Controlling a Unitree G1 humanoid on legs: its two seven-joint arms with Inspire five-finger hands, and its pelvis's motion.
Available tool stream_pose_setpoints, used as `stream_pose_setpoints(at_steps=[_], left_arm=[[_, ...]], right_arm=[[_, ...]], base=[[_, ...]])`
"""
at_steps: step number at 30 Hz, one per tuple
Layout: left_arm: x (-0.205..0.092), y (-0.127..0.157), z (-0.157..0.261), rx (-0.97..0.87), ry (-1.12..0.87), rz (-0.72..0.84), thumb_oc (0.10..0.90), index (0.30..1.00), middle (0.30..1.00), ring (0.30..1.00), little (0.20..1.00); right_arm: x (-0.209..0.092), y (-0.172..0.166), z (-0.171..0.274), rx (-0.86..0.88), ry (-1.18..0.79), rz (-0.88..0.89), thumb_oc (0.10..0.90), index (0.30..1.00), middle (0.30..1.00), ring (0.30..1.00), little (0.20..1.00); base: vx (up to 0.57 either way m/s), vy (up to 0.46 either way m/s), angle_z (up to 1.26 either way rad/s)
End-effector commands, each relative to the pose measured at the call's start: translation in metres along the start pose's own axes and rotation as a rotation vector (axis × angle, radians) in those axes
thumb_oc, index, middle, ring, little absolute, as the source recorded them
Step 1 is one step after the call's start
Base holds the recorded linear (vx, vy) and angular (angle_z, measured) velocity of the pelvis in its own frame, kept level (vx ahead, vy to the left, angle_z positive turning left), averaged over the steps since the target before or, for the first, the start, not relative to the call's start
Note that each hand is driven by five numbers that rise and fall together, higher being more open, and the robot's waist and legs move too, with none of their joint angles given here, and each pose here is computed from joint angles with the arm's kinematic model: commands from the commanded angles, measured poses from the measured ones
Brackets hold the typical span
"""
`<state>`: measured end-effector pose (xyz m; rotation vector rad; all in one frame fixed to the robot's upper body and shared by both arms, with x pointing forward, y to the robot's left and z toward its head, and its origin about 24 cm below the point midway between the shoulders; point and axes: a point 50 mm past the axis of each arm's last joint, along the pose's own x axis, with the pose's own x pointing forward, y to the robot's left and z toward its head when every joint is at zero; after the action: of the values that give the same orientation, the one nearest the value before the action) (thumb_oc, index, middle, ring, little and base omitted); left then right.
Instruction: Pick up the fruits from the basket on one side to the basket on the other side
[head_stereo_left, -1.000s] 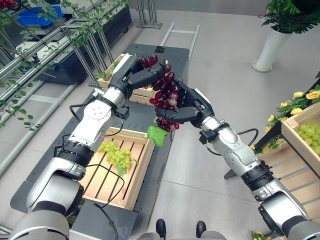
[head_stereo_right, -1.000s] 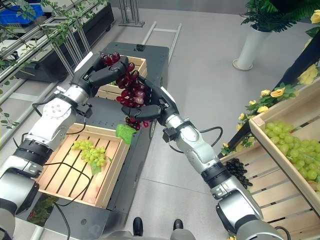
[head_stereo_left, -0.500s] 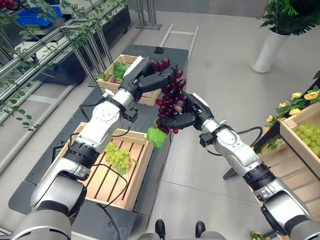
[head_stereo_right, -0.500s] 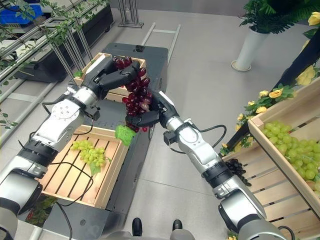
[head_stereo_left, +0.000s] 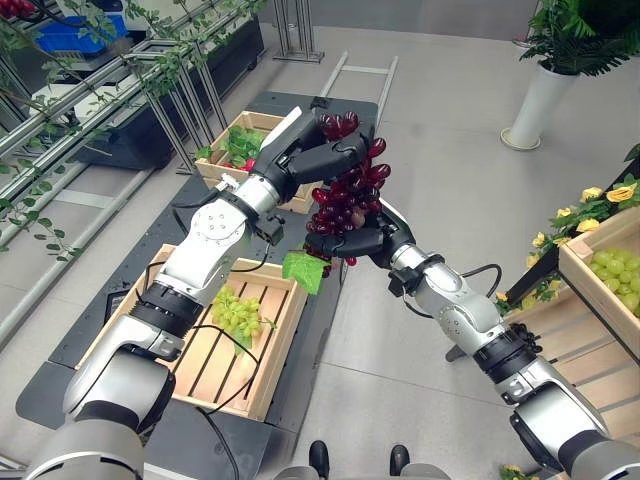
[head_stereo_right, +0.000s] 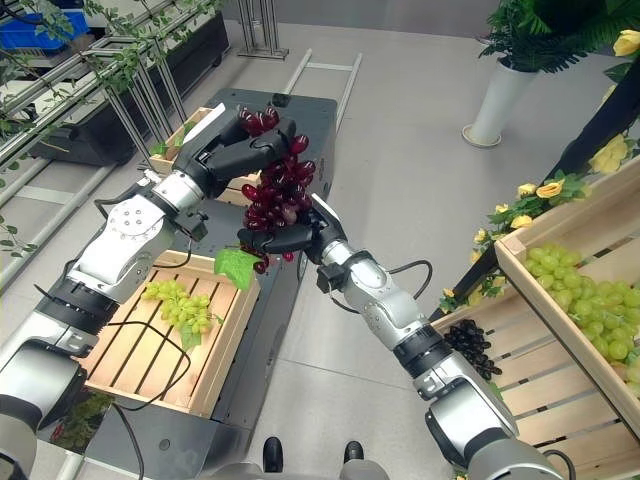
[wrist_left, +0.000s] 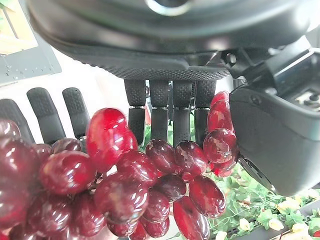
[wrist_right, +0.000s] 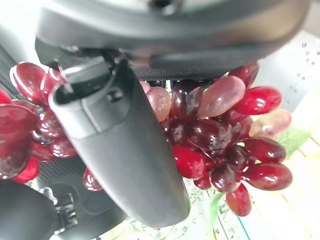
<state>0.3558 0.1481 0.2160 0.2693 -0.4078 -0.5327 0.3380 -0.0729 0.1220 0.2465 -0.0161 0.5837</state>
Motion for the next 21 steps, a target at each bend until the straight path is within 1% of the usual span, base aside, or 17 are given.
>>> stream_pose_setpoints(at_steps=[1, 6, 7, 8, 13, 21], left_arm=[[0.04, -0.013, 0.081, -0.023, -0.329, -0.069, 0.4, 0.3, 0.3, 0.3, 0.3], [0.039, -0.012, 0.079, -0.043, -0.322, -0.073, 0.4, 0.3, 0.3, 0.3, 0.3], [0.039, -0.012, 0.079, -0.05, -0.323, -0.073, 0.4, 0.3, 0.3, 0.3, 0.3], [0.039, -0.012, 0.079, -0.061, -0.326, -0.077, 0.4, 0.3, 0.3, 0.3, 0.3], [0.041, -0.017, 0.078, -0.061, -0.331, -0.083, 0.4, 0.3, 0.3, 0.3, 0.3], [0.04, -0.014, 0.074, -0.063, -0.315, -0.067, 0.4, 0.3, 0.3, 0.3, 0.3]], right_arm=[[0.017, 0.012, 0.051, 0.104, -0.307, 0.032, 0.8, 0.9, 0.9, 0.9, 0.9], [0.018, 0.012, 0.06, 0.126, -0.365, 0.015, 0.8, 0.9, 0.9, 0.9, 0.9], [0.018, 0.012, 0.061, 0.125, -0.372, 0.017, 0.729, 0.794, 0.794, 0.794, 0.794], [0.018, 0.013, 0.063, 0.13, -0.392, 0.018, 0.4, 0.3, 0.3, 0.3, 0.3], [0.018, 0.015, 0.067, 0.159, -0.432, 0.027, 0.4, 0.3, 0.3, 0.3, 0.3], [0.015, 0.015, 0.066, 0.188, -0.459, 0.048, 0.4, 0.3, 0.3, 0.3, 0.3]], base=[[0.0, 0.0, 0.0], [0.0, 0.0, 0.0], [0.0, 0.0, 0.0], [0.0, 0.0, 0.0], [0.0, 0.0, 0.0], [0.0, 0.0, 0.0]])
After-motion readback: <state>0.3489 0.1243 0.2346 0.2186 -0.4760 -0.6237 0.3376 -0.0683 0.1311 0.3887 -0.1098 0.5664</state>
